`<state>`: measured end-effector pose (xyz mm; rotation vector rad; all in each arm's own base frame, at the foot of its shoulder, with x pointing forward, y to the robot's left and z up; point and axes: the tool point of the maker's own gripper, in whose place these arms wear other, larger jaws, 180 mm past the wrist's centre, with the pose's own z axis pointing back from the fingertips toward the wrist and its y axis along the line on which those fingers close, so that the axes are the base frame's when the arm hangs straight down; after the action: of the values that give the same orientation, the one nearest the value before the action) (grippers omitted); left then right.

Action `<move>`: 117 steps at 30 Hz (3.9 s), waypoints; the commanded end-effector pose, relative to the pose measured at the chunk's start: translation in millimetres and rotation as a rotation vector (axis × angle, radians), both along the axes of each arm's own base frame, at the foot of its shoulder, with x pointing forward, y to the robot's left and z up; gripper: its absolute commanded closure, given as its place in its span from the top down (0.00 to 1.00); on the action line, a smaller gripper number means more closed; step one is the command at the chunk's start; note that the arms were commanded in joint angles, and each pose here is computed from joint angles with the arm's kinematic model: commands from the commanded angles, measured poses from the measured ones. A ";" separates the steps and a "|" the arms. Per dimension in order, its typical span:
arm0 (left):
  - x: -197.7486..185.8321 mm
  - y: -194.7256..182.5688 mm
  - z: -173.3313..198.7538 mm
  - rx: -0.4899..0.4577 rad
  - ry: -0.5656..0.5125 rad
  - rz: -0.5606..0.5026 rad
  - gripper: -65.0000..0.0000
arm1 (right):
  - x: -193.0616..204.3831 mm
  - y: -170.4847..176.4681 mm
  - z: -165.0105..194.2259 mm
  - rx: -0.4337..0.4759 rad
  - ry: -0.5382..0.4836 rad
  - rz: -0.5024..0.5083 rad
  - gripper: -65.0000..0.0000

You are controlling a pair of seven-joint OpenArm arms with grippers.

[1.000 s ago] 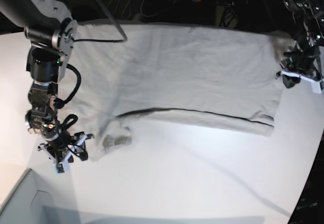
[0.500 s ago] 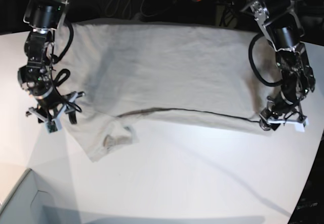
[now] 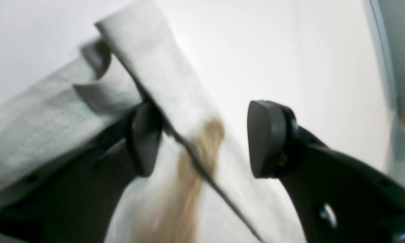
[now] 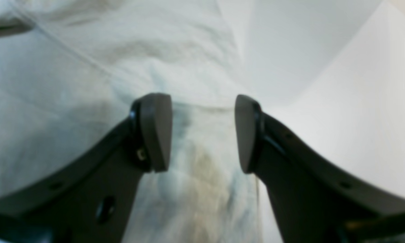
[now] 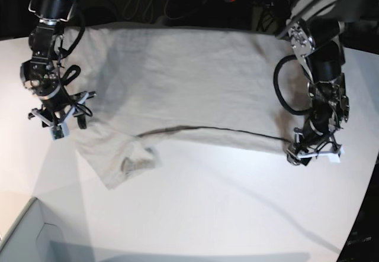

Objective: Layout the t-shirt on the table in an organized manner, then fold the t-shirt properly
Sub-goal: 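Grasp the shirt edges with both grippers and pull them apart, then sweep the right gripper across the shirt body to smooth it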

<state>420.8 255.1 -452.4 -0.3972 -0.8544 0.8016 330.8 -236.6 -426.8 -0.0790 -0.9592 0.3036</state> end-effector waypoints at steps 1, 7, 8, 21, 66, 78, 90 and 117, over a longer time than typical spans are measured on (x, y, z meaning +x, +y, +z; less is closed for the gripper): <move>12.8 4.6 12.9 0.007 -0.037 0.010 0.60 | 11.1 -2.1 16.6 0.001 -0.058 0.007 0.47; 18.4 -5.9 15.0 -0.017 -0.054 0.013 0.54 | 10.6 -2.1 15.5 0.002 -0.055 0.007 0.47; 22.7 -8.6 18.6 -0.021 -0.063 0.011 0.53 | 10.6 -2.1 15.5 0.002 -0.055 0.007 0.47; 68.0 -20.6 72.4 -0.028 -0.191 0.001 0.53 | 10.2 -2.8 14.6 -0.001 -0.051 0.009 0.47; -75.9 49.3 -43.1 0.114 0.094 0.068 0.53 | 57.8 -21.1 -23.0 0.178 0.055 -0.113 0.47; -78.6 44.1 -45.8 0.101 0.098 0.066 0.53 | 57.7 -11.7 22.4 0.078 -0.084 -0.046 0.47; -54.6 49.5 -1.6 0.143 0.021 0.011 0.53 | 25.0 163.8 19.5 -0.007 -0.063 0.498 0.53; -57.7 48.6 -6.7 0.141 0.039 0.005 0.53 | 49.6 252.6 -3.7 -0.017 0.031 0.740 0.53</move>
<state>361.1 301.1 -461.6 -0.2600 -0.8786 0.7547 363.9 4.7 -453.2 0.2579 -0.8464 0.9953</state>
